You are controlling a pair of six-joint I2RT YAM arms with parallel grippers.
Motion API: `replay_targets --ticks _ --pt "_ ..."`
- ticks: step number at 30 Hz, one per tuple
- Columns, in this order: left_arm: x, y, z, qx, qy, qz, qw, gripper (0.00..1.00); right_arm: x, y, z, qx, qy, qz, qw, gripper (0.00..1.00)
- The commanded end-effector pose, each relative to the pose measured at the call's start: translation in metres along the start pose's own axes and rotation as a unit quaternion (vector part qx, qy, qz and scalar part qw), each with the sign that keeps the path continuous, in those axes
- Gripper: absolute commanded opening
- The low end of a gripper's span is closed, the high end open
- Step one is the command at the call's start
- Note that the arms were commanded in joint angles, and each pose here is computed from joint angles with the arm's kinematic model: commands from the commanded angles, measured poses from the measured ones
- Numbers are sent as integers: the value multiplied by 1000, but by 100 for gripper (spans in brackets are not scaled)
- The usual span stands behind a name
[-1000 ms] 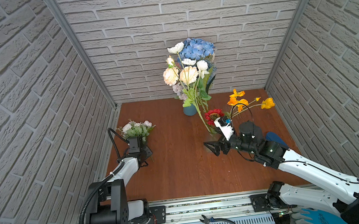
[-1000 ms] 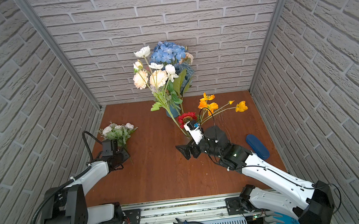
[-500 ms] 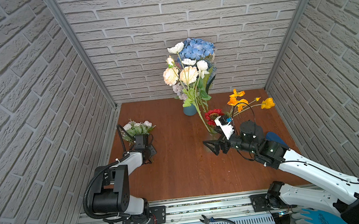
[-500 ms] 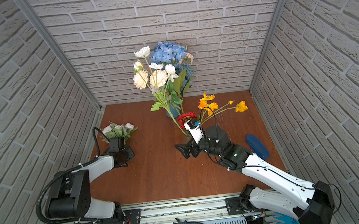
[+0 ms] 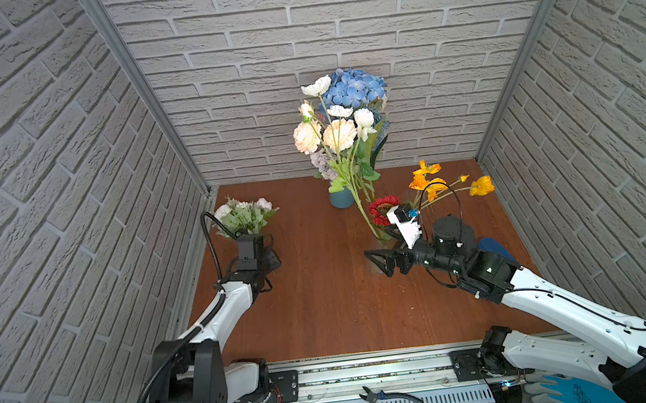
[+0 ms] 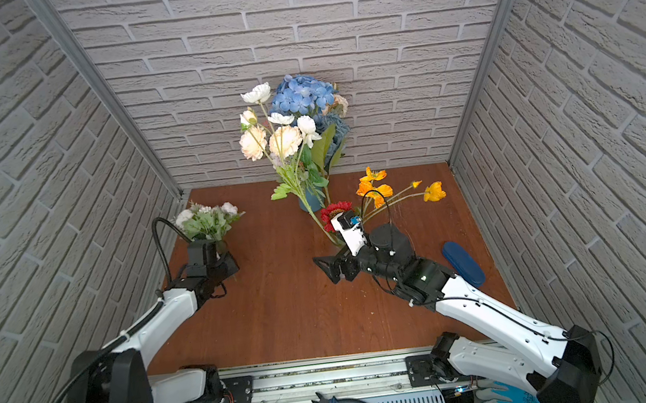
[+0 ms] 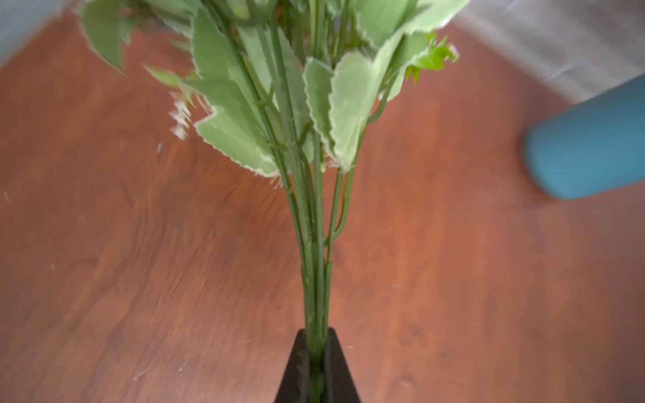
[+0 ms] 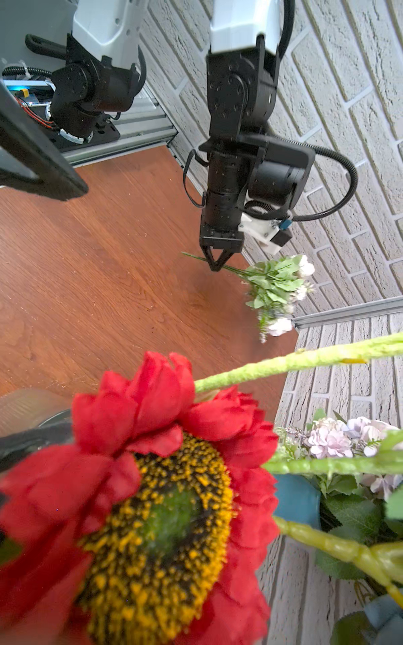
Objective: Arrange the flowers into the vase
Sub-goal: 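Close the left gripper on the white bouquet stems and lift it, then carry the white bouquet over the vase and lower its stems in with the left gripper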
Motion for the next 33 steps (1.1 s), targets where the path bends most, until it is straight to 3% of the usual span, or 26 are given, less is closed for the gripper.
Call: replay_targets --ticks 1,6,11,13,18,22,24,29,33 --pt "-45 -30 44 23 -94 -62 993 0 -4 12 32 2 -54 27 998 98" --pt "-111 -63 73 61 -188 -143 970 0 1 21 48 9 -61 56 997 90" --pt "-173 -93 89 96 -268 -225 932 0 9 33 67 6 -71 96 993 79" --pt "-196 -106 94 110 -299 -259 912 0 13 38 73 3 -73 108 991 78" --pt "-252 -143 87 165 -366 -382 833 0 18 47 87 -3 -89 135 987 78" --pt "-277 -172 70 219 -385 -437 783 0 16 55 101 -1 -115 162 980 77" --pt "-277 -188 58 243 -389 -436 774 0 15 59 106 -2 -124 174 977 76" --pt "-286 -218 33 301 -391 -466 734 0 12 62 119 -7 -154 181 971 75" --pt "-283 -231 26 313 -373 -483 728 0 3 65 127 -17 -177 185 966 70"
Point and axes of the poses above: each gripper's point midway between its finger pads, its own x axis out along the fingers, its own y axis along the line the jaws close on, z = x × y, the point moved 5 cm from there along -x, back along the fingers
